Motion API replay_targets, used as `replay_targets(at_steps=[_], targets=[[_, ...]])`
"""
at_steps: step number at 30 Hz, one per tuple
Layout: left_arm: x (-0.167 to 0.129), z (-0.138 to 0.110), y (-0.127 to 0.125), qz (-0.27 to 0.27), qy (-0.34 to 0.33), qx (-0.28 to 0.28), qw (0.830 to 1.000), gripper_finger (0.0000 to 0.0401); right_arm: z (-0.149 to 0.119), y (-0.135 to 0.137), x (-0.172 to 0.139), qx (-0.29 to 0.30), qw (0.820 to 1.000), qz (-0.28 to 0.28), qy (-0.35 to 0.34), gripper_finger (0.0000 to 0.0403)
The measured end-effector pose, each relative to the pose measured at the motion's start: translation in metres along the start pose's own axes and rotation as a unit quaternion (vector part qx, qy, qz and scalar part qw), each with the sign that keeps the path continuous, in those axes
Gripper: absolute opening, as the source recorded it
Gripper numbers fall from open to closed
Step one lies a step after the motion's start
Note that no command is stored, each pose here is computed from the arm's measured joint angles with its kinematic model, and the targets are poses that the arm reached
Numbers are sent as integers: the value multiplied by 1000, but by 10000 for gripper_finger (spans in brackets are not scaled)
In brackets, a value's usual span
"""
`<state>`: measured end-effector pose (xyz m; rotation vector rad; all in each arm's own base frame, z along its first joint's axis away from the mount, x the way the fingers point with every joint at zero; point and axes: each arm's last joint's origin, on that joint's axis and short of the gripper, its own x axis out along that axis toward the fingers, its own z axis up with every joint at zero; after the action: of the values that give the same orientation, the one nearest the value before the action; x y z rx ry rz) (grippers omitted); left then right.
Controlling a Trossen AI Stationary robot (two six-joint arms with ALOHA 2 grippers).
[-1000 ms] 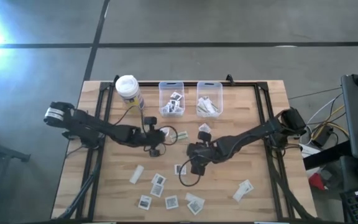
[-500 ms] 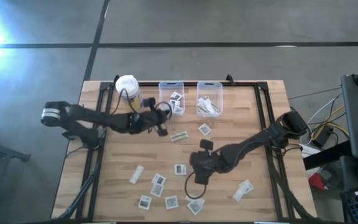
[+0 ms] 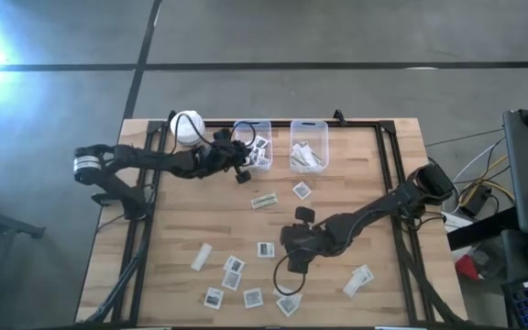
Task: Pick & Place First Aid Supplies
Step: Put the towelette pack into the left transparent bin, then put the bandage into the right transparent bin
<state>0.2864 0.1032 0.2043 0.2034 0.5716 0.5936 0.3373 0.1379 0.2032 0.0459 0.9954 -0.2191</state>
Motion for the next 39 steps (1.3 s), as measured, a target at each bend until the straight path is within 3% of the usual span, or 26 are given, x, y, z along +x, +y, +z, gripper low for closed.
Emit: replay_targets(at_steps=[11, 21, 27, 33, 39], targets=[[17, -1, -4, 0, 18, -10, 1000, 15, 0, 0, 0, 2, 1000, 1, -2, 74], [9, 5, 0, 3, 6, -15, 1000, 123, 1, 1, 0, 4, 1000, 4, -6, 85], [-9, 10, 2, -6, 20, -5, 1000, 165, 2, 1, 0, 5, 1000, 6, -10, 84], [-37, 19, -1, -26, 8, 5, 1000, 167, 4, 0, 1, 8, 1000, 7, -15, 81], [-66, 20, -21, -77, 21, 23, 997, 167, 6, -1, 0, 8, 1000, -7, -24, 103]])
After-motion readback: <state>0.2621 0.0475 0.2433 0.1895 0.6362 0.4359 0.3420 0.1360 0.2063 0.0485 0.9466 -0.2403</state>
